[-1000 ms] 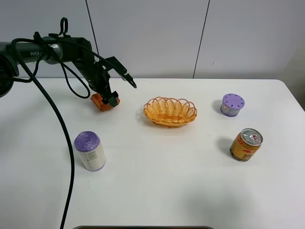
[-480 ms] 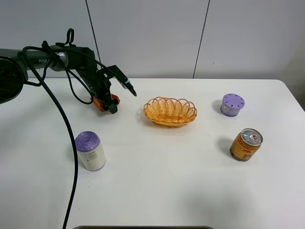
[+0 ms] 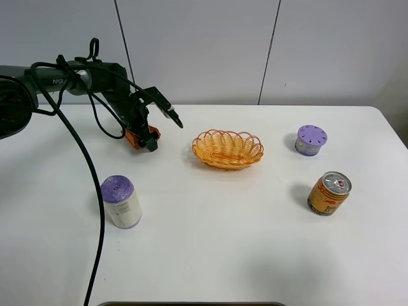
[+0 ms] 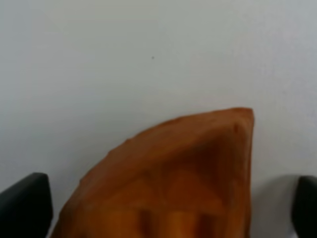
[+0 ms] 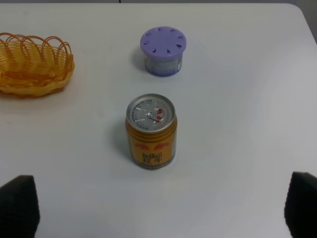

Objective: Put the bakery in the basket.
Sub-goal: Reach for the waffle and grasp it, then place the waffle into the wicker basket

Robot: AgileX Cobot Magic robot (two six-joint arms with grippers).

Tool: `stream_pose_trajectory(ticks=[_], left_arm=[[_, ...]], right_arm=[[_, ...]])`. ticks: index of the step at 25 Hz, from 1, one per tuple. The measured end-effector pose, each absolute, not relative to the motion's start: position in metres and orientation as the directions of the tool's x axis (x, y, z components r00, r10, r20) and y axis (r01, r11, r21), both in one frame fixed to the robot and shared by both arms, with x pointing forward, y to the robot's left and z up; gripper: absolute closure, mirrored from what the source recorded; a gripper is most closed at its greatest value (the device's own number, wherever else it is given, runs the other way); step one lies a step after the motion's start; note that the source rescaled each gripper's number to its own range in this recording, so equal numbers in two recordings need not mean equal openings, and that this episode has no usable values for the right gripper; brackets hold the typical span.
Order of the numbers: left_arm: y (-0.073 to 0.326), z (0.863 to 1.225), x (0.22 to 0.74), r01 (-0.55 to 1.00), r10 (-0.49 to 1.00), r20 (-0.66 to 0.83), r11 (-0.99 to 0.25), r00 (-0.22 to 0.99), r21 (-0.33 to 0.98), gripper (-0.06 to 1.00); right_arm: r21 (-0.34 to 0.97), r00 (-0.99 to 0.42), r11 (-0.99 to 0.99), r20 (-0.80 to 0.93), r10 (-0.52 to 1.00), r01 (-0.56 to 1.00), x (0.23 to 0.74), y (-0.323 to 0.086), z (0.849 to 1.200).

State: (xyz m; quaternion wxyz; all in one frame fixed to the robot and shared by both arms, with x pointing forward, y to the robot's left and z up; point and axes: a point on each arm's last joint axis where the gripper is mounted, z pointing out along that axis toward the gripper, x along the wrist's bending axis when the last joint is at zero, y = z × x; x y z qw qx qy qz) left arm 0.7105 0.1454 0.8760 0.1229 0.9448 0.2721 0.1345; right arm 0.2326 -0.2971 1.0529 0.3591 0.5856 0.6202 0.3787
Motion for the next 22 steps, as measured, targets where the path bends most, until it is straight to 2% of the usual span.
stream_pose_trajectory(ticks=[1, 3, 4, 7, 22], left_arm=[[0.1454, 0.8760, 0.7105, 0.481, 0.547, 0.187, -0.822, 0.816, 0.306, 0.23], [0.1460, 0.8750, 0.7108, 0.478, 0.544, 0.190, -0.825, 0.818, 0.302, 0.87], [0.1460, 0.8750, 0.7107, 0.476, 0.541, 0.191, -0.827, 0.819, 0.301, 0.94], [0.1462, 0.8743, 0.7105, 0.473, 0.536, 0.191, -0.830, 0.822, 0.296, 0.87], [0.1464, 0.8742, 0.7107, 0.470, 0.533, 0.194, -0.833, 0.824, 0.293, 0.87]], right_arm=[[0.890, -0.056, 0.027, -0.002, 0.998, 0.454, 0.2326, -0.2971, 1.0529], [0.890, -0.056, 0.027, -0.002, 0.998, 0.454, 0.2326, -0.2971, 1.0529], [0.890, -0.056, 0.027, -0.002, 0.998, 0.454, 0.2326, -0.2971, 1.0529], [0.890, -0.056, 0.027, -0.002, 0.998, 0.454, 0.2326, -0.2971, 1.0529], [0.890, -0.056, 0.027, -0.002, 0.998, 0.454, 0.2326, -0.2971, 1.0529]])
